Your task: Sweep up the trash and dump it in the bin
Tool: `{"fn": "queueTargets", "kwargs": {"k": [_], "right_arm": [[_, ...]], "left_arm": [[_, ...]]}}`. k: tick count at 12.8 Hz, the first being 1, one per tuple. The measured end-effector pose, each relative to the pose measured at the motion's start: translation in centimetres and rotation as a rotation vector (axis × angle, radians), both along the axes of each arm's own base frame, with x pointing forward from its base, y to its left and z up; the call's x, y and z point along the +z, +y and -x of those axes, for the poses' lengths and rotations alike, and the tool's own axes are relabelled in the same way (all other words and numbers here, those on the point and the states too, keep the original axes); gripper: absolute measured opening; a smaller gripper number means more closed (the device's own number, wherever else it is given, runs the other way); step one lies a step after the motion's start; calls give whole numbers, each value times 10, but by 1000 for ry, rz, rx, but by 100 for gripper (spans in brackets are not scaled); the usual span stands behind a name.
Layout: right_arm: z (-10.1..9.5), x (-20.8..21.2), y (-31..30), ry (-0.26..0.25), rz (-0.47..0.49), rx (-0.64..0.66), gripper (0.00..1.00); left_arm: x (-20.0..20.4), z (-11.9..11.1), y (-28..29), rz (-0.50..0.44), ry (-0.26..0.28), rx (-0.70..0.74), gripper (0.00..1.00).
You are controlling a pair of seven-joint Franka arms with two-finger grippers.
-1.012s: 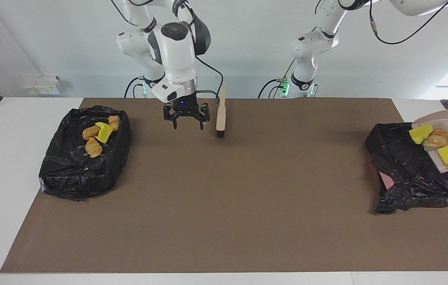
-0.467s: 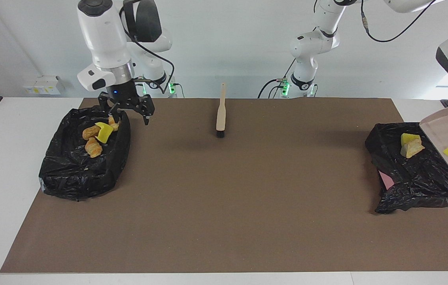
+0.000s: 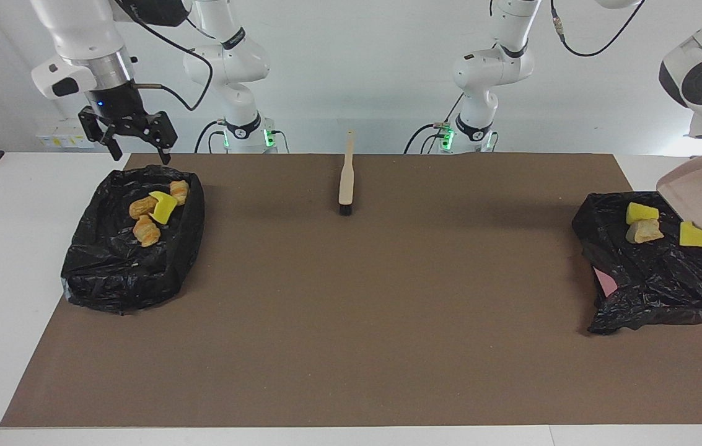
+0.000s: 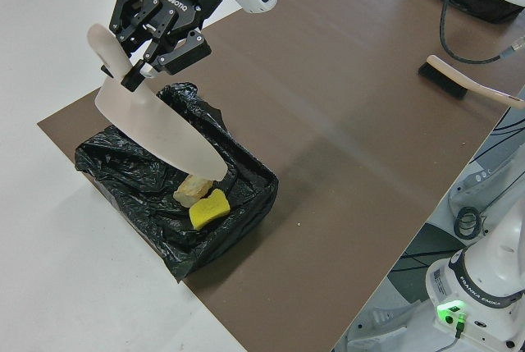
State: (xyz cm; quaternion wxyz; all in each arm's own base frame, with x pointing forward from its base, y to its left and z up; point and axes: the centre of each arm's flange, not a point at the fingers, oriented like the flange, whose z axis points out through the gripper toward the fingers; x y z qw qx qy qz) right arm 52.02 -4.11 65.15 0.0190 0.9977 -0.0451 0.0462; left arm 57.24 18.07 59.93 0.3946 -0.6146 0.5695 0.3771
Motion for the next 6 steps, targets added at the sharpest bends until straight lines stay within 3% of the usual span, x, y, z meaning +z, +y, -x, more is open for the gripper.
{"fn": "queueTargets", "kwargs": {"k": [4, 6], "right_arm": [[6, 2, 1, 22, -3, 3, 100], [5, 2, 3, 22, -3, 7, 100]], "left_arm": [[9, 0, -35, -118, 13, 23, 31], [13, 2, -53, -103, -38, 37, 31]]}}
